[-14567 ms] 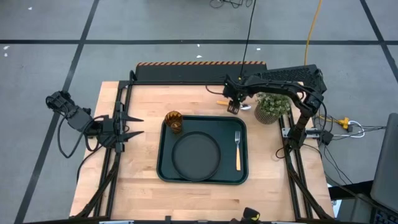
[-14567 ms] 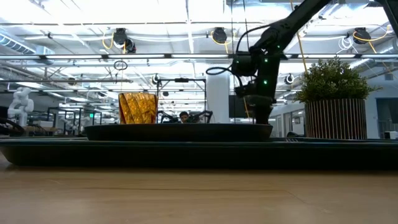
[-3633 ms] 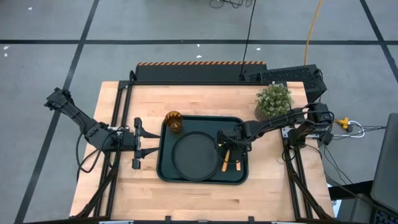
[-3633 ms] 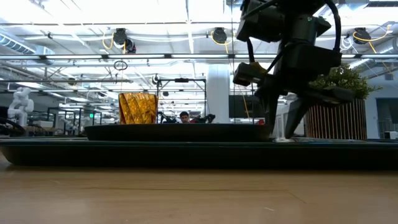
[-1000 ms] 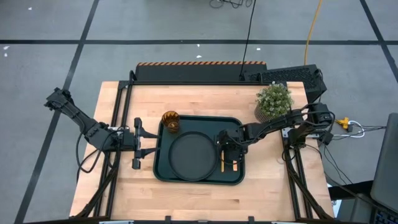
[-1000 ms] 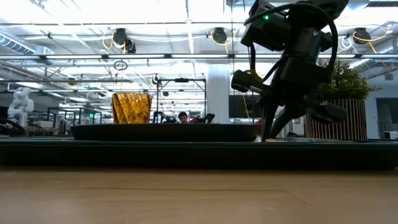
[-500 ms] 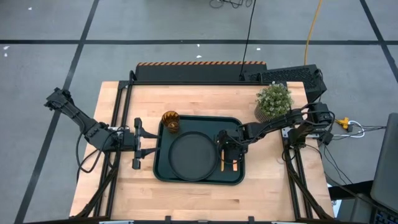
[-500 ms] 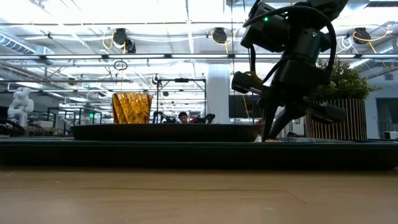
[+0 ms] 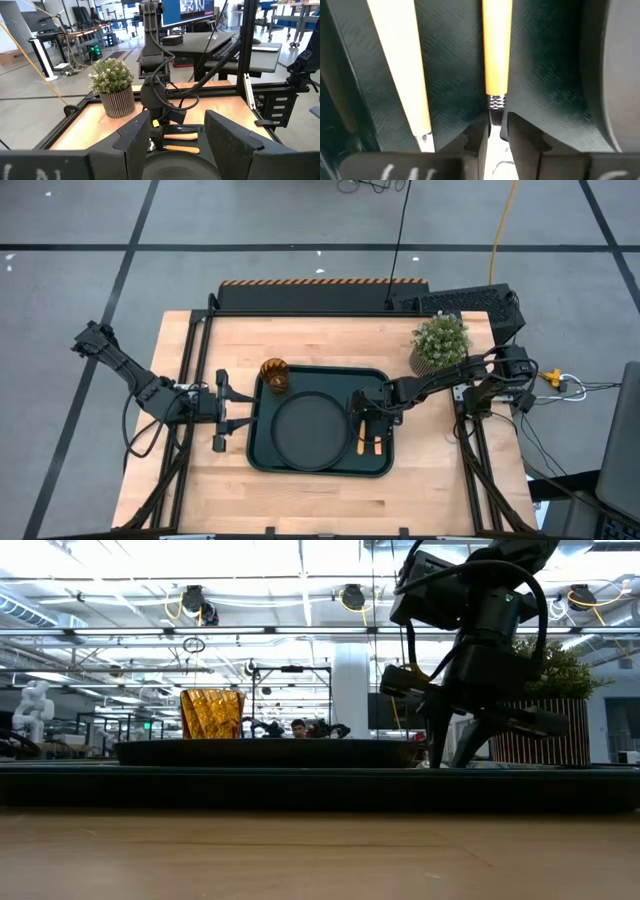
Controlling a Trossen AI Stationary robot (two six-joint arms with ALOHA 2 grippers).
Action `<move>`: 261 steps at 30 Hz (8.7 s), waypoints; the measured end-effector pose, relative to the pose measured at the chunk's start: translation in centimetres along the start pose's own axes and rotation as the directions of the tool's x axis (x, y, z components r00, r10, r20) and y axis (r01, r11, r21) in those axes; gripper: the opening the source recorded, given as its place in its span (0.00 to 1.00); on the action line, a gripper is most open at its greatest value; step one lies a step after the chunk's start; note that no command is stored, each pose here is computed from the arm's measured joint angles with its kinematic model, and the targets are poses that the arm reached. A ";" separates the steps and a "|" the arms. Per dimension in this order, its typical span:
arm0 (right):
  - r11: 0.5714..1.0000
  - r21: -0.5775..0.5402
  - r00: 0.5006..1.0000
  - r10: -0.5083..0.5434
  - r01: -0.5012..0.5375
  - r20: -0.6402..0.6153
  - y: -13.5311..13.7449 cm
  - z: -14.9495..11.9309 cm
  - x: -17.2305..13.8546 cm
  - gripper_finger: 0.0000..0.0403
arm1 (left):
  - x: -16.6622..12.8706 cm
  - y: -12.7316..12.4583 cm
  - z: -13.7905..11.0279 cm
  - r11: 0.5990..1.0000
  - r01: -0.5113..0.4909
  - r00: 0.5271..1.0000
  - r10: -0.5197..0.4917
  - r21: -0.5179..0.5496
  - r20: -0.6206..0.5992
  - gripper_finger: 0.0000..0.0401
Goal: Pick and place plate/cup/fork/spoon on tray
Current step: Put the orange spoon on the black tray, then adjust the black tray, then return to Home Position
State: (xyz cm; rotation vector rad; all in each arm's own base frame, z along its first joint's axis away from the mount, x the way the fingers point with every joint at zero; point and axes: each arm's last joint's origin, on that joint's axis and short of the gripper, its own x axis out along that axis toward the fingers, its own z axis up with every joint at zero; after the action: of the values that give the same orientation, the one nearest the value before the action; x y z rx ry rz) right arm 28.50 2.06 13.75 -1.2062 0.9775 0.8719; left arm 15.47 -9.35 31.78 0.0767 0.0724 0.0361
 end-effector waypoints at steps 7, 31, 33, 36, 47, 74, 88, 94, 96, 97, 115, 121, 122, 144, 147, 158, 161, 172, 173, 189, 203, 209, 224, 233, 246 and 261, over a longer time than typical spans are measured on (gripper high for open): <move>1.000 -0.002 1.000 -0.004 0.004 -0.001 0.0 0.0 0.0 0.21 | 0.0 0.0 0.0 1.000 0.000 1.000 0.000 0.000 0.000 0.48; 0.997 -0.074 0.999 -0.030 0.029 -0.011 -0.3 -0.4 0.0 0.21 | 0.0 0.0 0.0 1.000 0.000 1.000 0.000 0.000 0.000 0.48; 0.996 -0.089 0.999 -0.034 0.031 -0.027 -0.3 -0.4 0.0 0.21 | 0.0 0.0 0.0 1.000 0.000 1.000 0.000 0.001 0.000 0.48; 0.995 -0.099 0.999 -0.035 0.032 -0.032 -0.3 -0.4 0.0 0.21 | 0.0 0.0 0.0 1.000 0.000 1.000 0.000 0.000 0.000 0.48; 0.996 -0.070 0.998 -0.050 0.048 -0.029 -0.4 -0.3 -0.4 0.21 | 0.0 0.0 0.0 1.000 0.000 1.000 0.000 0.001 0.000 0.48; 0.683 0.705 0.943 -0.326 0.188 0.064 -0.9 2.9 -6.6 0.21 | 0.0 0.0 0.0 1.000 0.000 1.000 0.000 -0.001 -0.003 0.48; 0.243 0.969 0.997 -0.072 0.035 -0.018 -2.2 3.6 -6.6 0.21 | 0.0 0.0 0.0 1.000 0.000 1.000 0.000 -0.011 -0.004 0.48; 0.065 0.993 0.995 0.029 -0.094 0.092 -0.5 5.4 -7.2 0.21 | 0.0 0.0 -0.1 1.000 0.000 1.000 0.000 -0.024 -0.010 0.48; 0.037 0.989 0.986 0.088 -0.142 0.138 0.7 6.5 -6.7 0.21 | 0.0 0.0 -0.1 0.999 0.000 1.000 0.000 -0.034 -0.010 0.48; 0.031 0.986 0.981 0.115 -0.163 0.158 1.4 7.0 -6.5 0.21 | 0.0 0.0 -0.1 0.999 0.000 1.000 0.000 -0.034 -0.010 0.48; 0.088 0.952 0.955 -0.024 -0.293 0.296 5.8 14.0 -5.5 0.21 | 0.0 0.0 -0.1 0.999 0.000 1.000 0.000 -0.038 -0.010 0.48; 0.112 0.936 0.934 -0.095 -0.334 0.345 5.3 14.7 -3.8 0.21 | 0.0 0.0 -0.2 1.000 0.000 1.000 0.000 -0.016 -0.016 0.48; 0.126 0.931 0.928 -0.108 -0.342 0.356 5.1 14.9 -3.5 0.21 | 0.0 0.0 -0.2 1.000 0.000 1.000 0.000 -0.014 -0.018 0.48; 0.212 0.937 0.952 -0.073 -0.278 0.298 5.1 15.9 0.3 0.21 | 0.8 -1.0 -1.3 0.997 0.006 0.996 -0.013 -0.078 -0.087 0.48; 0.222 0.934 0.952 -0.063 -0.280 0.301 5.1 15.8 0.3 0.21 | 0.8 -1.0 -1.3 0.995 0.004 0.996 -0.013 -0.102 -0.088 0.48; 0.245 0.926 0.952 -0.036 -0.286 0.304 5.3 15.7 0.1 0.21 | 0.6 -1.4 -1.3 0.994 0.019 0.996 -0.028 -0.103 -0.086 0.48; 0.258 0.920 0.947 -0.048 -0.296 0.318 5.3 15.7 -0.9 0.21 | 0.6 -1.3 -1.3 0.997 -0.011 0.996 0.005 -0.075 -0.084 0.48; 0.299 0.937 0.881 -0.375 -0.180 0.289 5.0 11.4 -13.4 0.21 | -0.5 -1.6 -1.7 0.997 0.047 0.986 -0.056 0.061 0.158 0.48; 0.302 0.943 0.873 -0.413 -0.139 0.261 5.3 10.6 -14.5 0.21 | -0.8 -1.3 -2.1 0.998 0.029 0.987 -0.037 0.056 0.158 0.48; 0.205 0.970 0.587 -0.772 -0.135 0.244 13.8 0.4 -11.1 0.21 | -4.4 3.9 -10.0 0.913 -0.389 0.908 0.403 -0.123 0.113 0.48; 0.211 0.964 0.492 -0.829 -0.163 0.265 15.0 -2.0 -7.5 0.21 | -3.3 4.3 -11.8 0.988 -0.151 0.988 0.152 -0.043 0.038 0.48; 0.227 0.959 0.462 -0.841 -0.170 0.281 14.7 -2.6 -7.7 0.21 | -2.8 5.0 -11.9 0.990 -0.110 0.993 0.113 -0.089 0.034 0.48; 0.216 0.963 0.495 -0.826 -0.162 0.268 14.7 -3.3 -7.4 0.21 | -2.1 6.5 -13.4 0.981 -0.150 0.987 0.156 -0.121 0.045 0.48; 0.195 0.965 0.525 -0.810 -0.177 0.260 14.8 -3.4 -7.1 0.21 | -2.2 7.5 -14.9 0.979 -0.184 0.975 0.194 -0.091 0.110 0.35; 0.150 0.977 0.534 -0.820 -0.150 0.208 14.8 -3.5 -7.0 0.21 | -2.8 9.3 -15.4 0.985 -0.034 0.996 0.046 -0.170 0.072 0.05; 0.202 0.967 0.426 -0.870 -0.157 0.250 14.6 -3.4 -8.1 0.11 | -2.8 9.1 -17.0 0.968 -0.086 0.993 0.064 -0.237 -0.098 0.01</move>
State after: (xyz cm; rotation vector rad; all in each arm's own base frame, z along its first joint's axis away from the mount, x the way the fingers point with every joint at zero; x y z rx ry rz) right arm 11.70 0.76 16.20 0.1530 0.0948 0.1178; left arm 11.12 0.87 15.74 -0.1655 0.1542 0.1238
